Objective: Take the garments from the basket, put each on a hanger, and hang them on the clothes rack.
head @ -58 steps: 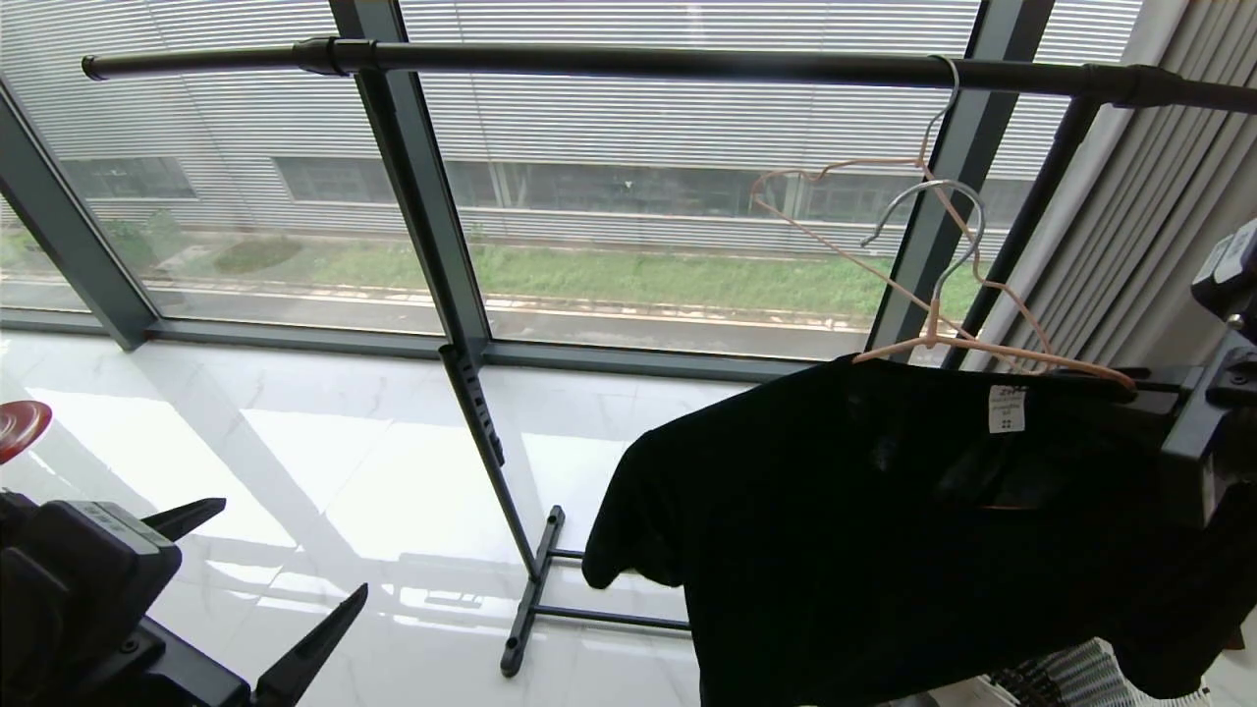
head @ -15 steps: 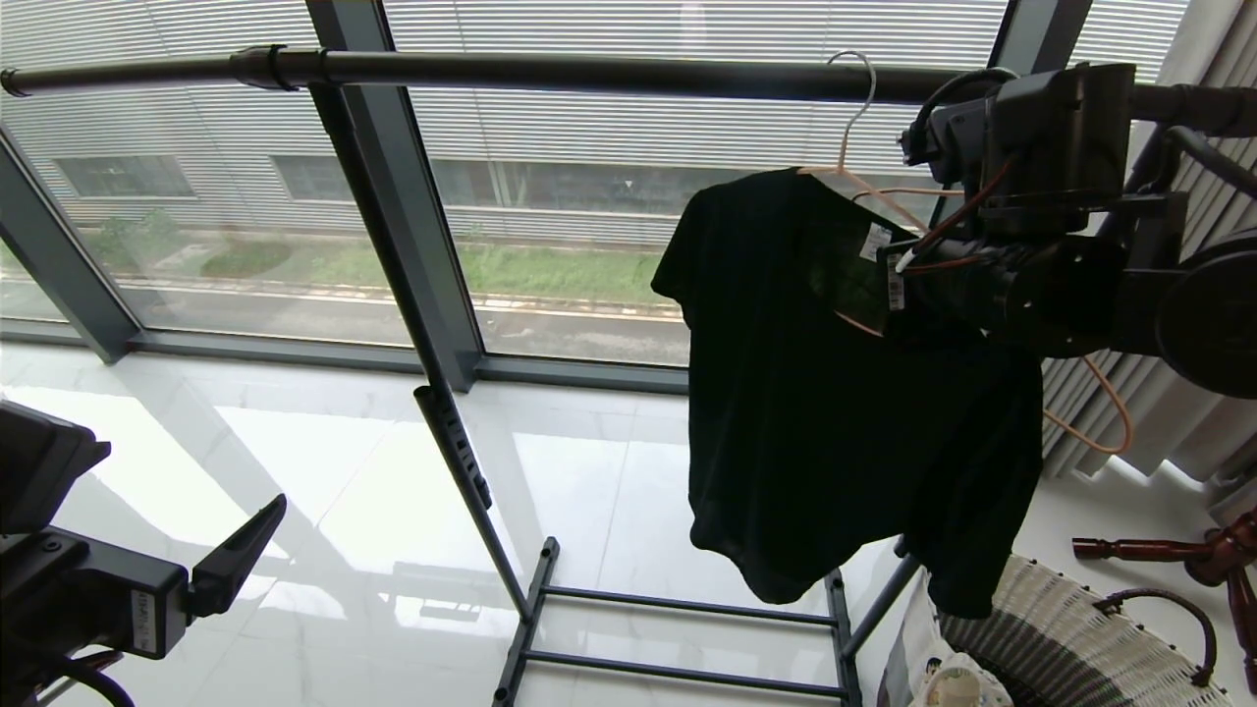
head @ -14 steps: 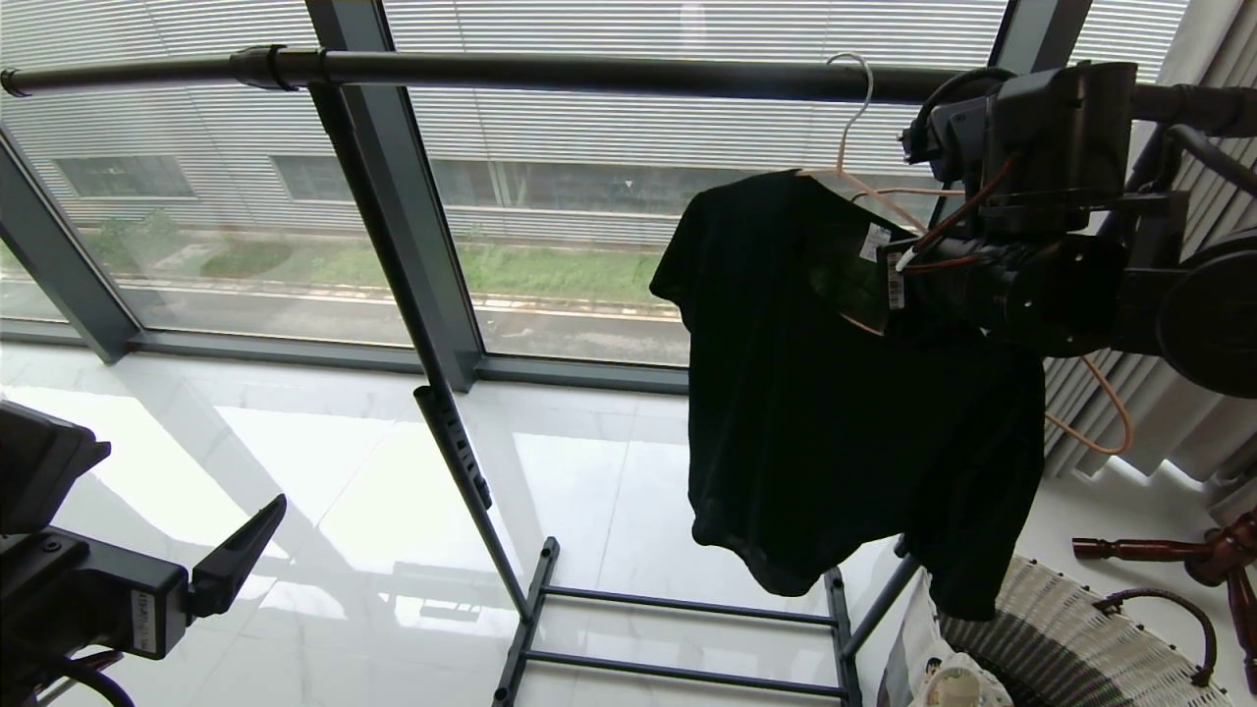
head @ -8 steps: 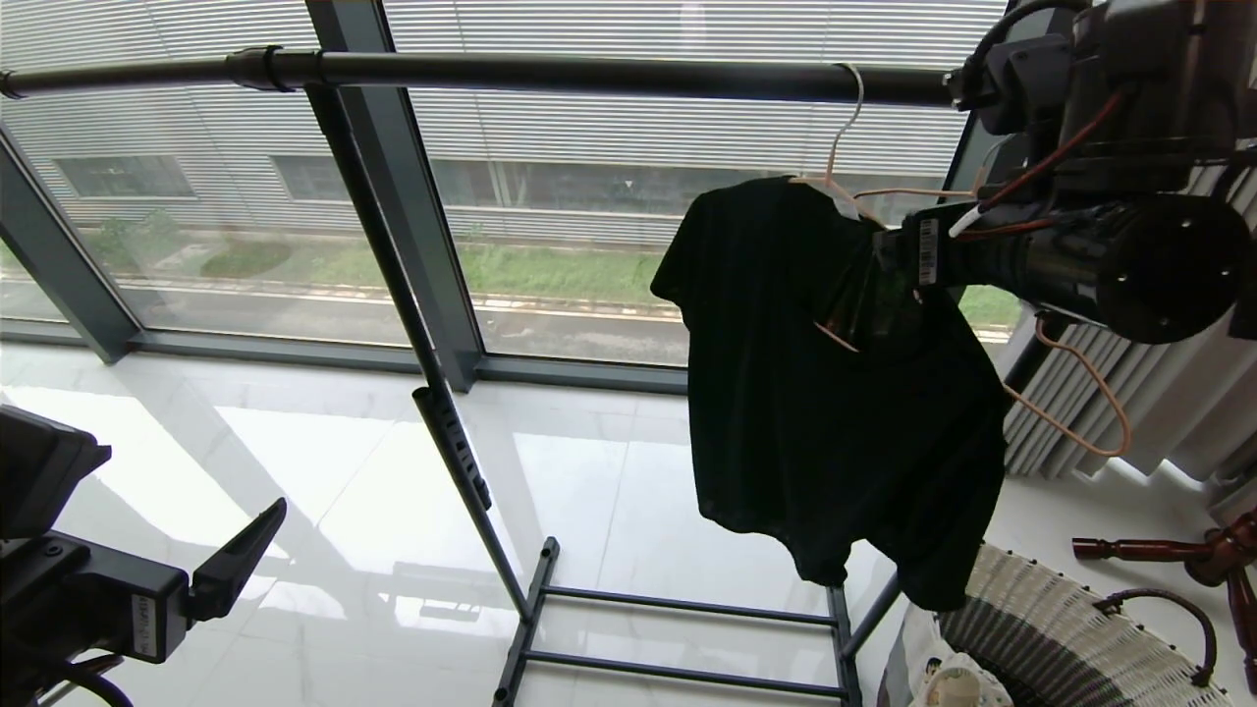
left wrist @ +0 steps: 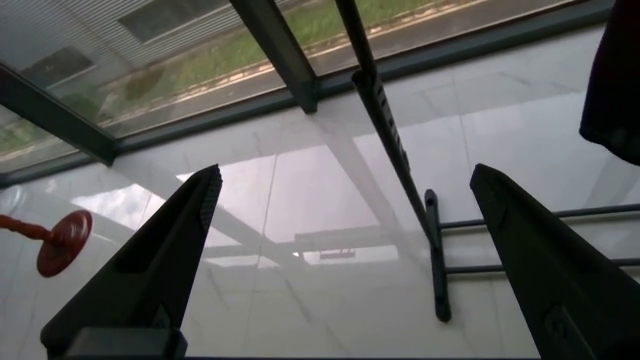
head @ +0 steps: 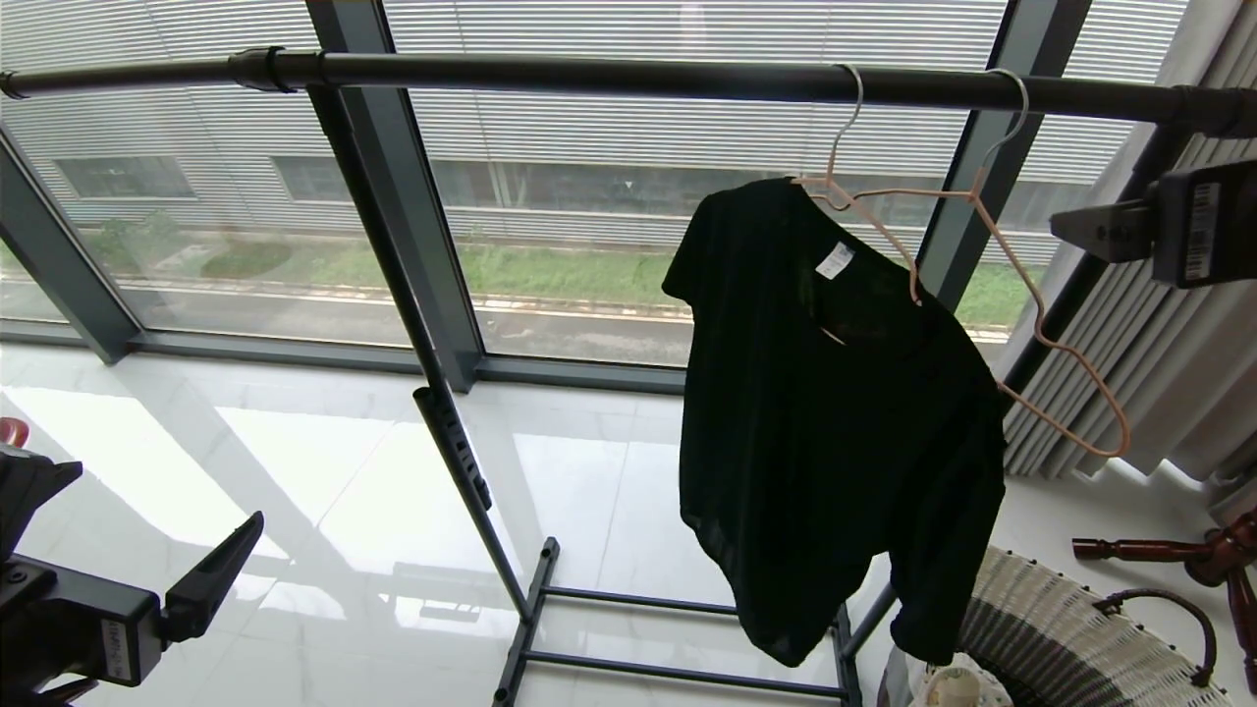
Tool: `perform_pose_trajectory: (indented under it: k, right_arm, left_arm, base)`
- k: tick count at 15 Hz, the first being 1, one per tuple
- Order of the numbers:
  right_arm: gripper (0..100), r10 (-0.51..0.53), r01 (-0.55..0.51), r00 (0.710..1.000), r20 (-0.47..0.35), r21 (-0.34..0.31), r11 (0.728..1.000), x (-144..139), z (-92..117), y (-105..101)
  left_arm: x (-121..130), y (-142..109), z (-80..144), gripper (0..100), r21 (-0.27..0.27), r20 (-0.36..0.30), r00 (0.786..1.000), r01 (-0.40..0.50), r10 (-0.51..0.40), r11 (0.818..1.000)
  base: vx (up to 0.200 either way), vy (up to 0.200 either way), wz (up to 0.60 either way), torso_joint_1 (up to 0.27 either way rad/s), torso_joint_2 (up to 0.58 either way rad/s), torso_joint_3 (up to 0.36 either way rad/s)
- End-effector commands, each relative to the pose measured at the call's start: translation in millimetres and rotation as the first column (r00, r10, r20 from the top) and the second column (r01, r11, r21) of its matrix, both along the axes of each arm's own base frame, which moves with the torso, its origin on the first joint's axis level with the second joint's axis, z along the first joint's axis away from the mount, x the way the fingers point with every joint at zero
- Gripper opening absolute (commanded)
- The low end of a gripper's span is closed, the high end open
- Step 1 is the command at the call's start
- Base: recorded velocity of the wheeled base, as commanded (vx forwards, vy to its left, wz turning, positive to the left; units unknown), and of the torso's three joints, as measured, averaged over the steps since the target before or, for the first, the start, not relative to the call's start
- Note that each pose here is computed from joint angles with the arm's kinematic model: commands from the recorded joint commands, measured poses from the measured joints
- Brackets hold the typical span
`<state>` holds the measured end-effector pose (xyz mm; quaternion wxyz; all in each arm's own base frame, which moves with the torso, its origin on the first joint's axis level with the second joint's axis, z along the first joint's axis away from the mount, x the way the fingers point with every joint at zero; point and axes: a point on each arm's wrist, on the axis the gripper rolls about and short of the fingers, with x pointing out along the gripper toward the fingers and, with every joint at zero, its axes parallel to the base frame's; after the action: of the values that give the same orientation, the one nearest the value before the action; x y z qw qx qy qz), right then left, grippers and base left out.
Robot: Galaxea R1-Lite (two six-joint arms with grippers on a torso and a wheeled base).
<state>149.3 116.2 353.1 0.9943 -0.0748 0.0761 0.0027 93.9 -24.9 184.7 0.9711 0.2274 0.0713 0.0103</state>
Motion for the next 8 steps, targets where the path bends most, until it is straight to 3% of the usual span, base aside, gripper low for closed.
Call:
perform_pose_trajectory:
  k: [1,4,8]
  right_arm:
    - [100,-0.067,0.067,0.997,-0.023,-0.024,0.997,-38.0,-12.3,-46.5]
    - [100,-0.197,0.175,0.969,-0.149,-0.149,0.973,-73.6,-43.6,-89.7]
    - [100,-0.181,0.154,0.967,-0.182,-0.152,0.976,-104.5,-76.8,-108.0]
  left_arm:
    - [-4.5,2.0,2.0,100,-0.006,0.023,1.000,-0.012,0.012,1.000]
    - [-9.2,4.4,4.4,100,-0.008,0.049,0.998,-0.042,0.042,0.999]
    - [-9.1,4.6,4.8,100,-0.010,0.050,0.998,-0.048,0.048,0.999]
  base:
    - [0.000,0.000,0.00,0.000,0.00,0.000]
    - [-0.200,0.000,0.00,0.004,0.01,-0.001]
    - [-0.200,0.000,0.00,-0.004,0.00,0.002]
